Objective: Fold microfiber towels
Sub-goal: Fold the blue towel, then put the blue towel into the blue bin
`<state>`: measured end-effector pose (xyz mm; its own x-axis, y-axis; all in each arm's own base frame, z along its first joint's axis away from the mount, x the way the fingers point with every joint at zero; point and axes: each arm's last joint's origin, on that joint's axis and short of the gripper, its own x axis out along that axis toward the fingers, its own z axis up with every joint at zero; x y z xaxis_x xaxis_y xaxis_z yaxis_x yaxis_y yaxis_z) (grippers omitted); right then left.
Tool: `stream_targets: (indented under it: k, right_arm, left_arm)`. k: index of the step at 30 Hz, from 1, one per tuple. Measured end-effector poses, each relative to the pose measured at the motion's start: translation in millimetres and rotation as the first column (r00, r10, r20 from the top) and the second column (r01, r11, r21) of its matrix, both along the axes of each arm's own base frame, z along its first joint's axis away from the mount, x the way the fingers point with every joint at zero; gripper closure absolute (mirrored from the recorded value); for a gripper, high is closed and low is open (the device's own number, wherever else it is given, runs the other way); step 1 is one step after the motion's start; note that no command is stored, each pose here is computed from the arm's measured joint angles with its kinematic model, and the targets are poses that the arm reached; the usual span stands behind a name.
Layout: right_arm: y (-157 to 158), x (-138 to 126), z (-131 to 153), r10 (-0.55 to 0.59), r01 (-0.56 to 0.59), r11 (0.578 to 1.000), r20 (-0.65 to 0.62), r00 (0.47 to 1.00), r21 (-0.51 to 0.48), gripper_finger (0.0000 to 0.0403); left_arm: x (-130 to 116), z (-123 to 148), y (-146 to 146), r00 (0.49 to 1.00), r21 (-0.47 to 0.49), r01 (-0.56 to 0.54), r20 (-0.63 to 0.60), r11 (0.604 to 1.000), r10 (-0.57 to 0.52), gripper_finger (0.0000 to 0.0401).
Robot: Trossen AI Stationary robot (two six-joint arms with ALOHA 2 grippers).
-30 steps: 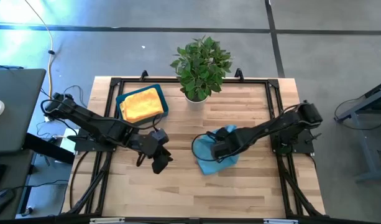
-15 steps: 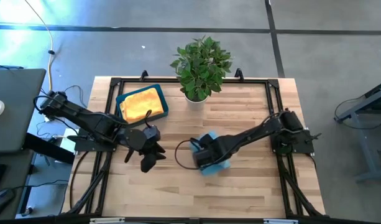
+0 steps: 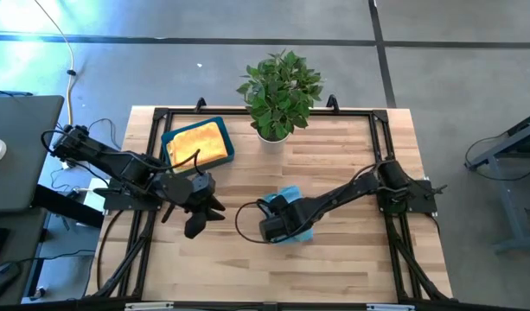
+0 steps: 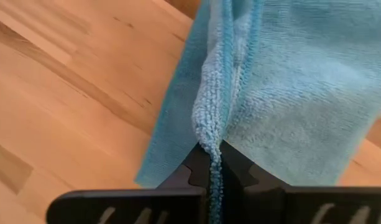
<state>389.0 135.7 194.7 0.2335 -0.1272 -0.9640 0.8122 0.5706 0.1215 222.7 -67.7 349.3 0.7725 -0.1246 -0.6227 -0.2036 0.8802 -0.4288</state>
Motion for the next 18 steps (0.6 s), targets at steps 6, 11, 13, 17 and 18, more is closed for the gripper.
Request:
stream_targets:
  k: [6,11,13,17,18]
  right_arm:
    - [2.5,7.2,-8.2,0.019,-0.019,1.0,0.032,0.999,0.002,0.0383]
    - [4.3,14.3,-6.4,0.044,-0.043,0.999,0.111,0.993,-0.011,0.031]
    - [5.5,17.4,-5.1,0.077,-0.076,0.997,0.141,0.987,-0.013,0.028]
    - [6.3,17.0,-2.9,0.135,-0.135,0.991,0.136,0.982,-0.003,0.0238]
    - [6.9,15.5,-1.4,0.16,-0.162,0.987,0.126,0.979,0.003,0.0233]
  left_arm:
    - [-2.6,-0.5,0.8,1.0,0.016,0.01,-0.011,1.0,-0.01,0.0272]
    - [-2.5,-0.6,0.8,1.0,0.028,0.02,-0.01,0.999,-0.02,0.0272]
    - [-2.4,-0.6,0.8,1.0,0.029,0.021,-0.01,0.999,-0.02,0.0272]
    - [-2.8,-1.2,0.9,1.0,0.032,0.022,-0.017,0.999,-0.021,0.0272]
    - [-3.1,-1.4,0.7,1.0,0.032,0.023,-0.02,0.999,-0.022,0.0272]
